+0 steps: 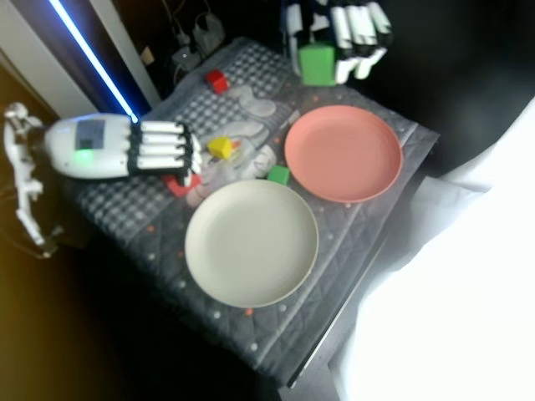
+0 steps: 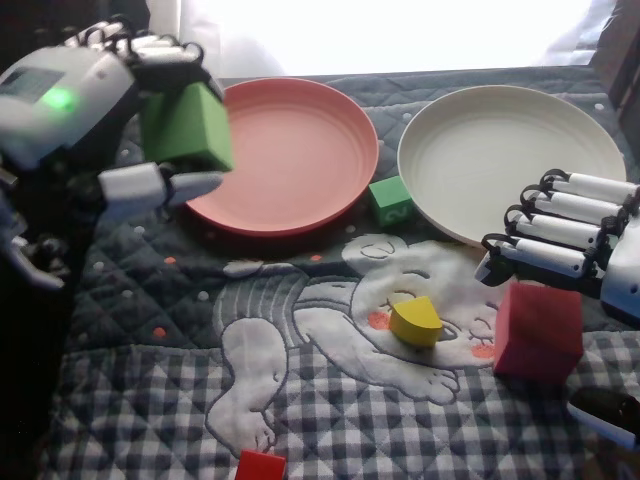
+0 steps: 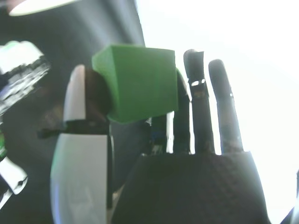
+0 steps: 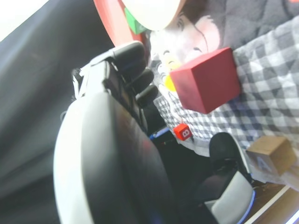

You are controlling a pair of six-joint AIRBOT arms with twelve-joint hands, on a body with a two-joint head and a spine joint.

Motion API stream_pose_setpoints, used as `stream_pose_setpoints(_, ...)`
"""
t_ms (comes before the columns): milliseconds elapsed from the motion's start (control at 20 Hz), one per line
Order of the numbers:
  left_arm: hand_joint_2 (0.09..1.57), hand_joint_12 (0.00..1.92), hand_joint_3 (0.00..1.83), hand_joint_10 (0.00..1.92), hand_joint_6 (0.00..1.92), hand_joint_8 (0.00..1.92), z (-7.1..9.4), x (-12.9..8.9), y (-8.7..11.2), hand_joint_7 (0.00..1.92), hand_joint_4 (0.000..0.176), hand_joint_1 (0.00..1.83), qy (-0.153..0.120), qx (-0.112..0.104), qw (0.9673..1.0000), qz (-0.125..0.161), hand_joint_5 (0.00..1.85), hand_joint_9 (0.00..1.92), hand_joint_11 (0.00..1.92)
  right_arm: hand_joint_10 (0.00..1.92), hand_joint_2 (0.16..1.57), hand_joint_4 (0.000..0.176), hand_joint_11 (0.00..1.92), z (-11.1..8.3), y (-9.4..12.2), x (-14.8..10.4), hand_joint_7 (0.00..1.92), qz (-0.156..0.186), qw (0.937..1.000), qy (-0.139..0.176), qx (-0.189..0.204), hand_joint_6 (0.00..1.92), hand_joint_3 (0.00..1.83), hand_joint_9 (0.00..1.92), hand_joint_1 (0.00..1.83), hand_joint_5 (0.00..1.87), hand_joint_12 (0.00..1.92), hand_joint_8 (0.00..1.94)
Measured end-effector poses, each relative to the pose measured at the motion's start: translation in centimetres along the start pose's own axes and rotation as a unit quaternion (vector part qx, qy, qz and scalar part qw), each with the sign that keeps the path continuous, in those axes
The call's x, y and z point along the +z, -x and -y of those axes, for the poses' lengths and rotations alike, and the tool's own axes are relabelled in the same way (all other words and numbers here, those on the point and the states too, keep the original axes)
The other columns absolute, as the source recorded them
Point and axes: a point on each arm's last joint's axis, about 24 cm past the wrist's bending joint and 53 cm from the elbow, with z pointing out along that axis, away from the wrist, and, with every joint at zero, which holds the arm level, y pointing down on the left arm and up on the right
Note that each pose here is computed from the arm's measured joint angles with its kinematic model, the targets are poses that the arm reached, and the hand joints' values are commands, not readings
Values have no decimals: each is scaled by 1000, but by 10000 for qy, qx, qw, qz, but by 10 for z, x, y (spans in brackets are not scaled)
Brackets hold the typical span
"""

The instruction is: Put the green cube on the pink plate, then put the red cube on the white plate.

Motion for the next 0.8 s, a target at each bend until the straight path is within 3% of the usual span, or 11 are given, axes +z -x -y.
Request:
stream_pose_setpoints(100,1264,1681,1,934,1396,1398,-6,16,1,642,0,1130,112,4,9999,-15,779,493,180,1352,473,0,0,0,0,0,112,-2,10000,2,-2,1057,919,0,737,89,1724,1179)
stream_pose_setpoints(150,1278,1694,2,882,1432,1428,-12,24,3,597,0,1134,219,18,9998,-22,777,430,82,1325,482,0,0,2,0,0,98,0,10000,-9,-16,1061,920,0,738,85,1710,1178)
stream_pose_setpoints(250,1288,1829,0,1142,1391,1523,-22,41,4,548,0,1136,414,5,9991,-32,791,332,4,1271,482,0,0,3,1,0,97,8,10000,-28,-18,1073,926,0,721,81,1691,1129)
stream_pose_setpoints(300,1286,1903,0,1320,1348,1563,-26,50,5,556,0,1131,502,5,9987,-44,793,350,62,1265,485,0,0,2,0,1,121,10,10000,-11,-14,1056,928,7,697,83,1687,1091)
stream_pose_setpoints(350,1283,1917,0,1351,1359,1542,-30,57,4,569,0,1127,585,-3,9983,-61,789,349,75,1251,494,0,0,2,-1,1,133,3,10000,-3,-4,1031,914,10,697,83,1665,1072)
stream_pose_setpoints(450,1280,1921,0,1575,1242,1656,-37,68,3,587,0,1136,724,7,9973,-94,793,417,256,1270,504,0,0,1,-2,2,108,-5,10000,8,9,1065,905,0,714,84,1691,1168)
stream_pose_setpoints(500,1288,1921,1,1668,1239,1710,-43,70,0,582,0,1137,829,7,9965,-136,771,394,257,1284,502,0,0,1,-2,2,109,-3,10000,13,12,1064,912,0,714,82,1714,1167)
stream_pose_setpoints(650,1285,1921,0,1430,1396,1531,-63,79,-9,561,0,1137,1151,3,9930,-253,789,321,63,1270,470,0,0,2,-2,2,121,3,10000,1,11,1028,932,0,724,80,1681,1135)
stream_pose_setpoints(750,1286,1911,0,1389,1422,1515,-73,81,-11,568,0,1133,1297,-8,9912,-273,773,345,84,1274,478,0,0,2,-2,2,125,-1,10000,5,11,1004,910,0,732,88,1660,1132)
stream_pose_setpoints(800,1208,1798,0,1164,901,832,-78,82,-11,429,39,965,1371,-61,9902,-253,449,305,118,1264,473,0,0,1,-2,2,130,-2,10000,10,10,1009,908,1,753,96,1666,1126)
